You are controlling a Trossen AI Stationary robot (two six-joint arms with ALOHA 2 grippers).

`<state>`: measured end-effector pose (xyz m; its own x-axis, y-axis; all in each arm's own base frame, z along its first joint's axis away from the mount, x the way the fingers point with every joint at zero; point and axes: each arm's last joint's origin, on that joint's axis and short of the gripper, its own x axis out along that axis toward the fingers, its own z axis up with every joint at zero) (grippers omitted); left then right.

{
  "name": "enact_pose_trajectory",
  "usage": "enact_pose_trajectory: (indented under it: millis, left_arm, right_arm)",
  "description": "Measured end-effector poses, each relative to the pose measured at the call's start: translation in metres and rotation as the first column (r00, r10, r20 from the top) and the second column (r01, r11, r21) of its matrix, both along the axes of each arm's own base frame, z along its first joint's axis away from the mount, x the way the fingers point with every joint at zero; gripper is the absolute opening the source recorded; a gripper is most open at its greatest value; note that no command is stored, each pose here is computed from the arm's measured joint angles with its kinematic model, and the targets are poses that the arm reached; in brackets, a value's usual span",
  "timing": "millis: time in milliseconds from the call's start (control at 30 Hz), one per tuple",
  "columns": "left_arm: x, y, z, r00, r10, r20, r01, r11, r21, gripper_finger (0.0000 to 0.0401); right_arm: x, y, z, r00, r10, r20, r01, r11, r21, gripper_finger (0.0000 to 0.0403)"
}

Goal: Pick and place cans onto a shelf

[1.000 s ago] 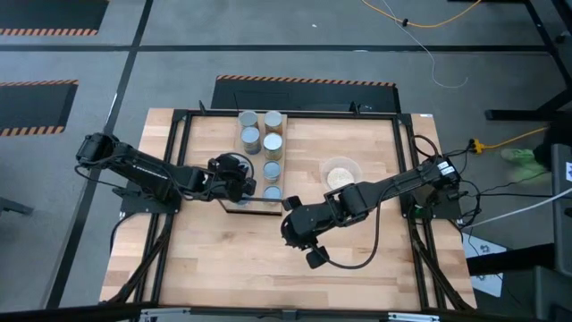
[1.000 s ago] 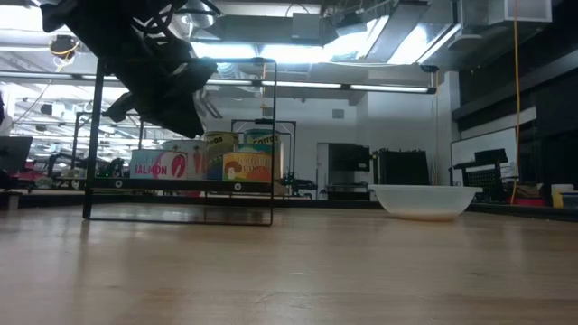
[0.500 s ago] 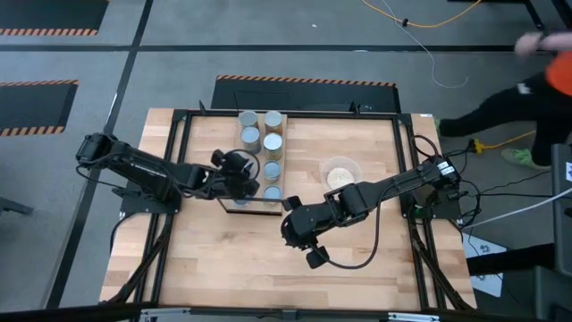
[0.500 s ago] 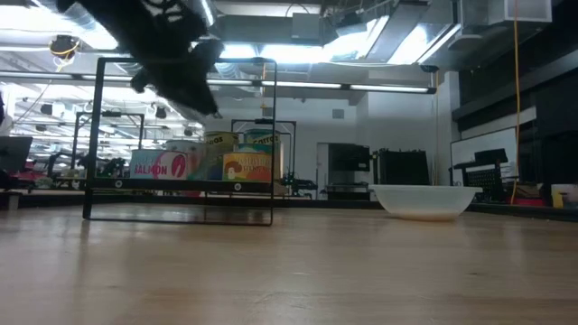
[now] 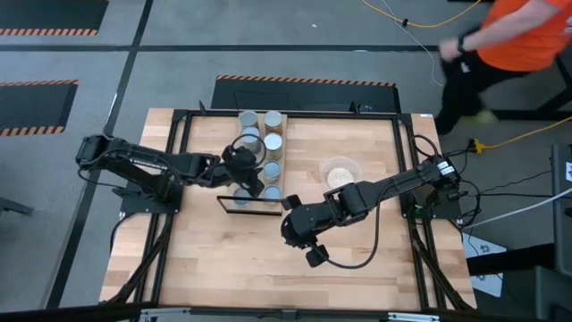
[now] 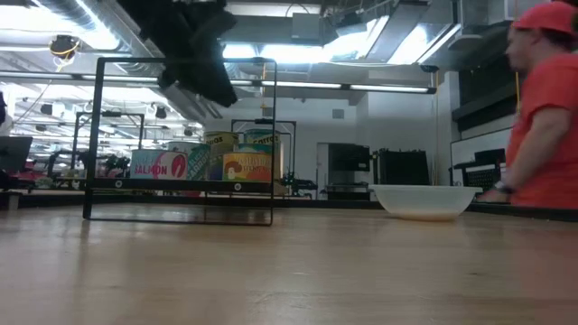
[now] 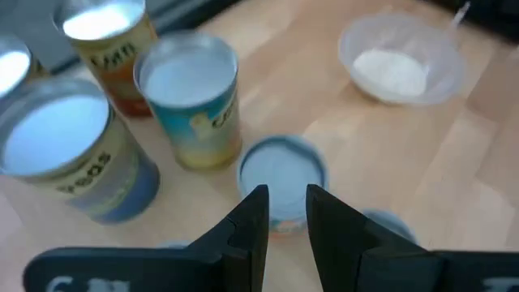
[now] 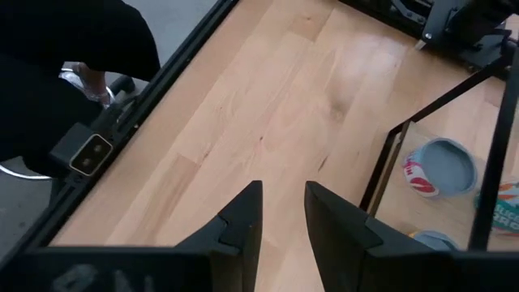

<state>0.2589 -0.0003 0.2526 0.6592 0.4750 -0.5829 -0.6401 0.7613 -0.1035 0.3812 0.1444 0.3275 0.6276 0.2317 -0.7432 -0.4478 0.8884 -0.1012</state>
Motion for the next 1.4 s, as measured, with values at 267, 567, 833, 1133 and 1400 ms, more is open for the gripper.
enact_pose_trajectory:
  millis: [267, 567, 833, 1133, 1400]
  left_arm:
    - [-0.003, 0.009, -0.002, 0.997, -0.053, -0.053, 0.051, 0.998, -0.04, 0.0078]
    - [-0.039, 0.004, 0.049, 0.974, -0.214, 0.077, 0.2, 0.968, 0.15, 0.0078]
    - [-0.118, -0.008, 0.092, 0.893, -0.393, 0.22, 0.337, 0.907, 0.253, 0.0078]
    - [-0.168, -0.015, 0.064, 0.824, -0.515, 0.236, 0.459, 0.851, 0.255, 0.0078]
    - [-0.161, -0.022, 0.002, 0.766, -0.57, 0.299, 0.483, 0.816, 0.318, 0.0078]
  right_arm:
    - [0.003, -0.008, 0.0, 1.0, -0.017, 0.003, 0.017, 1.0, -0.005, 0.0099]
    - [-0.016, -0.016, 0.031, 0.996, -0.06, 0.067, 0.057, 0.997, 0.048, 0.0099]
    - [-0.065, -0.036, 0.087, 0.972, -0.176, 0.158, 0.154, 0.978, 0.142, 0.0099]
    - [-0.132, -0.059, 0.139, 0.939, -0.119, 0.321, 0.077, 0.987, 0.142, 0.0099]
    - [-0.162, -0.069, 0.13, 0.934, -0.09, 0.347, 0.054, 0.992, 0.114, 0.0099]
